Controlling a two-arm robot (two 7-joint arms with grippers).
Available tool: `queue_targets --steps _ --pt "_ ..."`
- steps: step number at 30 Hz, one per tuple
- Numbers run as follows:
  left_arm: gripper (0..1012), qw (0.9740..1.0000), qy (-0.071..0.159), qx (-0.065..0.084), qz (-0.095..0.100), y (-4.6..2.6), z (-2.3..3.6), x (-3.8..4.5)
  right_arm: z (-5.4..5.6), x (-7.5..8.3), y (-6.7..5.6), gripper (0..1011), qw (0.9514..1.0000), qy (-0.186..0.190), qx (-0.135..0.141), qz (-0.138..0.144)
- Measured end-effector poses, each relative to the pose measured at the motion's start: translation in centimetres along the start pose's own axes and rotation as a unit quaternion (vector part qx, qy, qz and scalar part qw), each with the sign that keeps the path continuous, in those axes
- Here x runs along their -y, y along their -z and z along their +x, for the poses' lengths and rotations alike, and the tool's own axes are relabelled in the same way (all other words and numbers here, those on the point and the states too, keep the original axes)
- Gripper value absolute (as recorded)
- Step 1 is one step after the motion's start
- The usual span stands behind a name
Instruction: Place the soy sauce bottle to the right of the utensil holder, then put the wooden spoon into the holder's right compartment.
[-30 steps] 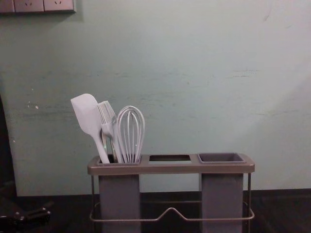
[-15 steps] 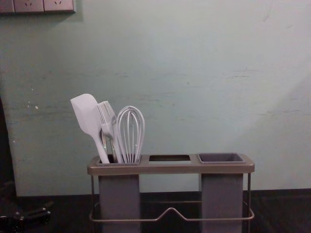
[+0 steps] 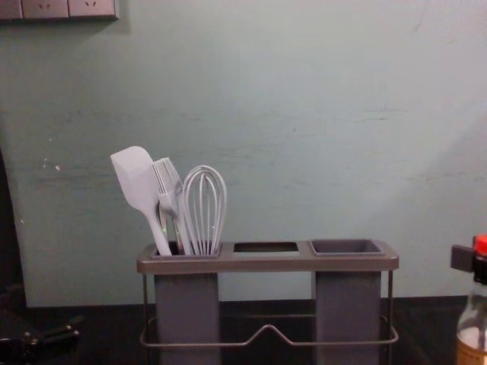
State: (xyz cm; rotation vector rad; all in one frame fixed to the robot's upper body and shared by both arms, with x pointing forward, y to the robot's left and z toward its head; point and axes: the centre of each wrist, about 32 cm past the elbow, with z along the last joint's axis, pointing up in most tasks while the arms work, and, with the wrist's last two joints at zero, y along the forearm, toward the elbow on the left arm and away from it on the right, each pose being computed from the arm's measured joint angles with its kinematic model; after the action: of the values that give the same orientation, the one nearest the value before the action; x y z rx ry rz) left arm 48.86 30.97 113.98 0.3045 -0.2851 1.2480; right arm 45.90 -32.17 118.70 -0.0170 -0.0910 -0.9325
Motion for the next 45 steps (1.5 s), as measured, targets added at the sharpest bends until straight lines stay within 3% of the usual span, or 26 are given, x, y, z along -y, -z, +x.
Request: queue_targets --steps 9,20,32,45 --pt "1005 1.0000 0.000 0.000 0.000 0.00 0.00 0.00 1.6 -2.3 0.4 384 1.0000 -0.002 0.001 0.009" --pt "1005 1.0000 0.000 0.000 0.000 0.00 0.00 0.00 2.5 -4.1 1.2 384 0.9999 0.003 -0.005 0.010" --pt "1005 1.0000 0.000 0.000 0.000 0.00 0.00 0.00 2.4 -5.7 1.3 384 0.9999 -0.004 -0.001 0.012" --pt "1005 1.0000 0.000 0.000 0.000 0.00 0.00 0.00 2.2 -6.1 1.7 414 0.9999 0.001 -0.001 0.013"
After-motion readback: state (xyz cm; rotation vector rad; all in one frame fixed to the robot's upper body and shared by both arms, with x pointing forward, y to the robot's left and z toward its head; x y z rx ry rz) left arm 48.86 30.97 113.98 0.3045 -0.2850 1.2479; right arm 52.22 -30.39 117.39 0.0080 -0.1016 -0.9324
